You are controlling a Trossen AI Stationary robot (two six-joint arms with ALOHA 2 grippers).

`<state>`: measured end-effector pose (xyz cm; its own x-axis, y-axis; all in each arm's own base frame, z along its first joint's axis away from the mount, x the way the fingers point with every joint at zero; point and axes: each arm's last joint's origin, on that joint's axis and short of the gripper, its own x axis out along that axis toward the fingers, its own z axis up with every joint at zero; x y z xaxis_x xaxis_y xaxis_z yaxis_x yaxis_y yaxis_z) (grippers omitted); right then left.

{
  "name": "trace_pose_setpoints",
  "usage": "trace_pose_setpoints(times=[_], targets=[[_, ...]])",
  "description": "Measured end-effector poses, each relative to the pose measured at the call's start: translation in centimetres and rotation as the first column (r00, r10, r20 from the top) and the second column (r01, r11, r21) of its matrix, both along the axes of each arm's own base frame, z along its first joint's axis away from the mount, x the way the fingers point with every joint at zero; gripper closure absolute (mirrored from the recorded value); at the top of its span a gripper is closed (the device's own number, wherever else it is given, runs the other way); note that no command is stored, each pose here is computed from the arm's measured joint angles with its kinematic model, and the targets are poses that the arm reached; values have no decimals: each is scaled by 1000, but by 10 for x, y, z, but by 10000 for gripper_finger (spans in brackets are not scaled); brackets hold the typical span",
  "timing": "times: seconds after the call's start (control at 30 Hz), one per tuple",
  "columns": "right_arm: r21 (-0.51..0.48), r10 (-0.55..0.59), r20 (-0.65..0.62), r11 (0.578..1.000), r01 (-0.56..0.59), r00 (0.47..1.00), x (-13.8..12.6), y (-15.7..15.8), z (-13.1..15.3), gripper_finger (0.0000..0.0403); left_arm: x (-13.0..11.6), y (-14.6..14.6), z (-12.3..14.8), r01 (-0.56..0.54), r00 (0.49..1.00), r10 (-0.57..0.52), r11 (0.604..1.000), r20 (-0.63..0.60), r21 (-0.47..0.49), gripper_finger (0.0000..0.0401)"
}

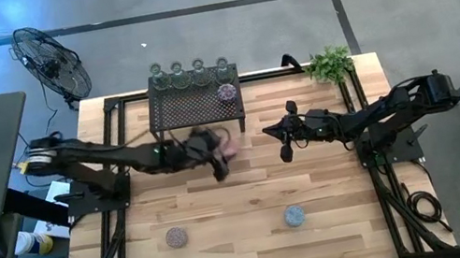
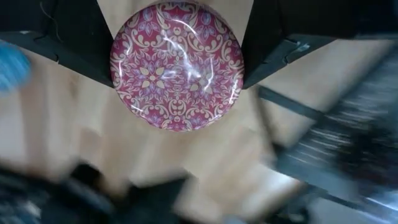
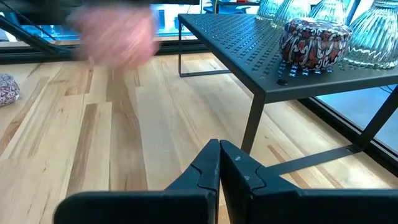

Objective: Pick & Place candle stick holders
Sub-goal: Put the pink scented candle on the shelf

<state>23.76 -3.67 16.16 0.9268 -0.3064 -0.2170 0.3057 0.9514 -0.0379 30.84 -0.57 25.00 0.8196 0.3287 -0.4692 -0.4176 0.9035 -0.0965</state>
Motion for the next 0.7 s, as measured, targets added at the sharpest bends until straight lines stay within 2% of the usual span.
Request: trace_pose_setpoints(times=[0.17,0.33,0.5,0.7], targets=[[0,0,-2,1000,0,1000,0,0,0,402,-17,40,21,-164,986,163,986,48,21,111],[1,0,-2,1000,0,1000,0,0,0,402,-28,87,19,-285,959,285,957,8,50,111],[0,0,-2,1000,0,1000,0,0,0,400,-33,121,12,-349,936,351,935,-19,69,111],[-4,-5,1,1000,5,1000,0,0,0,401,-33,145,3,-354,934,356,933,-17,66,111]])
